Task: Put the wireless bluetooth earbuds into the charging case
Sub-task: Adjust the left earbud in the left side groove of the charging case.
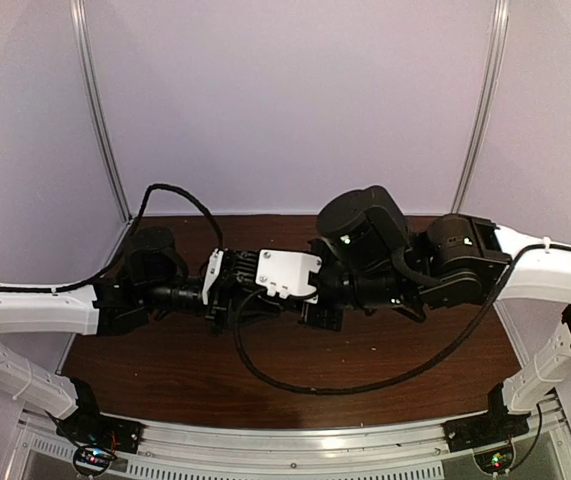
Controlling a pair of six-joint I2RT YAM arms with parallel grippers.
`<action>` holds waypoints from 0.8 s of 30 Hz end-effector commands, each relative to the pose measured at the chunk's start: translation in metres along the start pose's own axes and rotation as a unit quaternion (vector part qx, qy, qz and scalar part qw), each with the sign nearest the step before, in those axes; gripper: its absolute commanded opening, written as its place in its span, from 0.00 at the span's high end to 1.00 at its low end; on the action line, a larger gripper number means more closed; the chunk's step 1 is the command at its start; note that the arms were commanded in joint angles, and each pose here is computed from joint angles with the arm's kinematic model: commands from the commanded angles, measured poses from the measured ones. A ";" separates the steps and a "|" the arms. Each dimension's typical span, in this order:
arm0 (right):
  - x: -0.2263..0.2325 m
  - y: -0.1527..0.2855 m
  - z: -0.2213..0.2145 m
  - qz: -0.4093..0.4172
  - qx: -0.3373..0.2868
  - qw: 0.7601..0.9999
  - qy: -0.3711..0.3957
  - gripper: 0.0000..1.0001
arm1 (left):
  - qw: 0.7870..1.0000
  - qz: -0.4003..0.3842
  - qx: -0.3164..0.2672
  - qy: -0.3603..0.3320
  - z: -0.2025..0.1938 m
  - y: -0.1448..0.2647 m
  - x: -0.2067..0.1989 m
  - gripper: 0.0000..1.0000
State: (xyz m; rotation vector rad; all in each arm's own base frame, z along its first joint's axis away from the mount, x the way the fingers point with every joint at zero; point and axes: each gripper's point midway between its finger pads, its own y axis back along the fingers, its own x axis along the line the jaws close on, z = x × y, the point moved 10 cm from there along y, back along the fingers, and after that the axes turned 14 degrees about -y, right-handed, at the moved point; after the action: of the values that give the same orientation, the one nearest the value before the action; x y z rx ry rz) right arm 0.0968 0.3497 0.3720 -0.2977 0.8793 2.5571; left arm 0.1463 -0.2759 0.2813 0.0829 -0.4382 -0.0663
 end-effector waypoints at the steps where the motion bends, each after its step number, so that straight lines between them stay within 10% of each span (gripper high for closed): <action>1: 0.005 -0.010 -0.011 -0.016 0.028 0.999 0.015 0.77 | 0.998 0.009 -0.038 -0.041 0.019 0.001 0.005 1.00; 24: 0.002 0.019 0.011 0.036 -0.055 0.998 -0.022 0.68 | 0.996 0.060 -0.052 -0.039 0.016 0.008 0.004 1.00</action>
State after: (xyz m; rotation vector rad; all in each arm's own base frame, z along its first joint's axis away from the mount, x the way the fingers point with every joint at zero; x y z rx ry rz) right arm 0.0949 0.3545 0.3615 -0.2961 0.9100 2.5505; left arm 0.1454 -0.2743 0.2795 0.0727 -0.4799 -0.0265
